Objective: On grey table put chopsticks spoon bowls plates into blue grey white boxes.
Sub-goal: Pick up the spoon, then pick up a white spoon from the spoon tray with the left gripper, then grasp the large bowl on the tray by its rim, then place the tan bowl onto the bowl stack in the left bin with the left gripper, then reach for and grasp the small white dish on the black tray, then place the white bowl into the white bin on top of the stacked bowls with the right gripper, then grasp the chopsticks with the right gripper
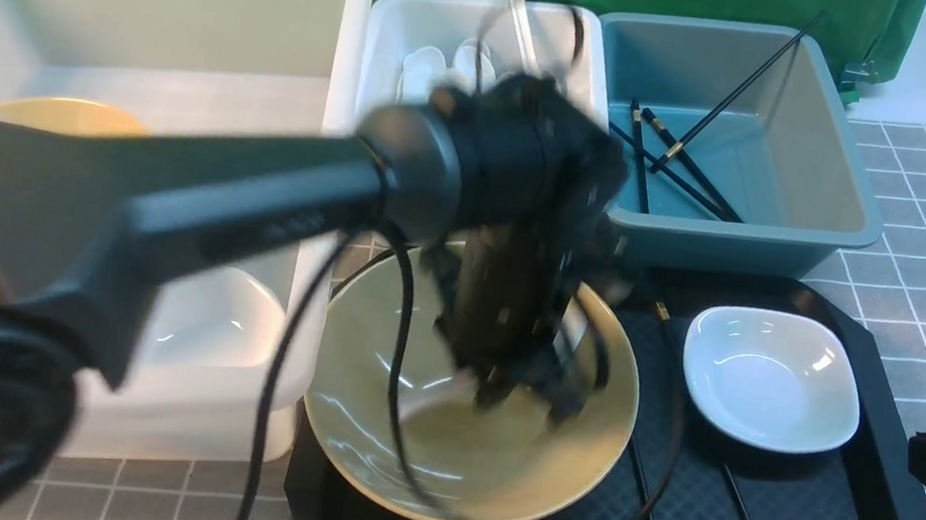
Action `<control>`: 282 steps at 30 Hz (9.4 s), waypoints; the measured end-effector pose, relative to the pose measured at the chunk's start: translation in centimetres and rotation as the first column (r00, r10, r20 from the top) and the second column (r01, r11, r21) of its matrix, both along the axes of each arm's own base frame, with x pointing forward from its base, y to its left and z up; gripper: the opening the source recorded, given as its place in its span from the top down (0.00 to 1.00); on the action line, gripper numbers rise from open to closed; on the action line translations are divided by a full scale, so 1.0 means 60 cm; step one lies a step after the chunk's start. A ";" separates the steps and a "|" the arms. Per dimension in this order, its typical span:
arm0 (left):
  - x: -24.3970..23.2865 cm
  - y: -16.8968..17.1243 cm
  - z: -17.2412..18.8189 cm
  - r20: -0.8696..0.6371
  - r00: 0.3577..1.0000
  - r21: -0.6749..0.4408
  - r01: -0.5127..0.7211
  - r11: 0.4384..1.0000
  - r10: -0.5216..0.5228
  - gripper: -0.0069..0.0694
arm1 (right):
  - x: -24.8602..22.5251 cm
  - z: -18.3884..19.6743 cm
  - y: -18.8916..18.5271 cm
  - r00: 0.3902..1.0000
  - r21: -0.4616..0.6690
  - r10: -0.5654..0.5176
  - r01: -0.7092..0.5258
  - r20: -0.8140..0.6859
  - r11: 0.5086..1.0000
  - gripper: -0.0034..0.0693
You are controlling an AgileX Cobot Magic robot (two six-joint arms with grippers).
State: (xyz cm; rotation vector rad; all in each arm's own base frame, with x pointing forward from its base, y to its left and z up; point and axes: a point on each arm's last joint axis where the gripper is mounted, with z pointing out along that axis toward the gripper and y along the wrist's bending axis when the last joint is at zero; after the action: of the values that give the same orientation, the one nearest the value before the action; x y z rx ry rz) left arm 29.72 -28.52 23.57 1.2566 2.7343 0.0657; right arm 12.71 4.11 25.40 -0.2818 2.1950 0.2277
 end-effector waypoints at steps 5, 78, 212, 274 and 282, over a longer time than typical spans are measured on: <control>0.044 0.006 0.138 0.307 0.951 -0.200 0.024 0.979 0.040 0.79 | 0.001 0.001 0.000 1.000 0.002 -0.001 0.001 0.006 1.000 0.90; 0.093 0.034 -0.017 -0.054 0.991 -0.091 -0.124 0.988 0.119 0.76 | 0.000 0.001 0.001 1.000 0.020 -0.004 0.004 0.002 1.000 0.89; -0.365 0.448 0.094 0.668 0.425 -0.669 -0.015 0.743 0.611 0.92 | 0.306 -0.083 0.034 0.850 -0.190 -0.102 0.002 -0.517 0.982 0.79; -0.400 0.458 0.068 0.724 0.225 -0.687 0.144 0.713 0.652 0.92 | 0.250 -0.121 0.189 0.812 -0.190 0.058 -0.204 -0.580 0.960 0.25; -0.400 0.458 0.068 0.723 0.222 -0.688 0.146 0.711 0.654 0.92 | 0.277 -0.147 0.220 0.840 -0.189 0.085 -0.217 -0.535 0.958 0.30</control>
State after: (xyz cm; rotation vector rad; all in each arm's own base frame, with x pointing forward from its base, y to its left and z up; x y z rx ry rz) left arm 5.74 -1.06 27.67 0.2129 1.5085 -0.0608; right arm 29.35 17.29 16.60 -0.5925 2.7542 0.1292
